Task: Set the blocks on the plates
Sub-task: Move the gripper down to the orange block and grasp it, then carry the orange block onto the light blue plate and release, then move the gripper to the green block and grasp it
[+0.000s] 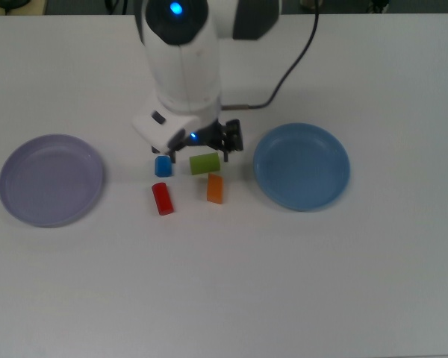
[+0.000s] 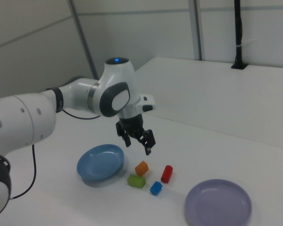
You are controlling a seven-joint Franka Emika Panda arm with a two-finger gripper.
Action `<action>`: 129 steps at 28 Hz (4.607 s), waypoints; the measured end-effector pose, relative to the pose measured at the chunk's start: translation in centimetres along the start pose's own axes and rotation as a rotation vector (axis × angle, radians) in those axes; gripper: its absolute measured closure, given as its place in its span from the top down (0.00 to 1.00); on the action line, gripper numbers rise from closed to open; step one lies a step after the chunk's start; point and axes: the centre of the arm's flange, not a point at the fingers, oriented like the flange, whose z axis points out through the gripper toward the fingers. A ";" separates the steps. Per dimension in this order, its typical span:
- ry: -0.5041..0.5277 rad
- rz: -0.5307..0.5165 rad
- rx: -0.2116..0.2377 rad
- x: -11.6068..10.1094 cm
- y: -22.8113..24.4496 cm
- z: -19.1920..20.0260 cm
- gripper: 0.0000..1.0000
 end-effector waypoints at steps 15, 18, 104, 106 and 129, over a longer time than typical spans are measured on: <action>-0.001 0.066 -0.050 1.4 -2.2 8.7 1.00; -0.010 0.083 -0.055 1.2 -2.4 9.3 0.90; -0.166 -0.346 -0.190 -2.2 -1.6 9.5 1.00; -0.170 -0.349 -0.190 -2.3 -1.6 9.7 1.00; -0.189 -0.343 -0.190 -2.9 -1.0 9.6 1.00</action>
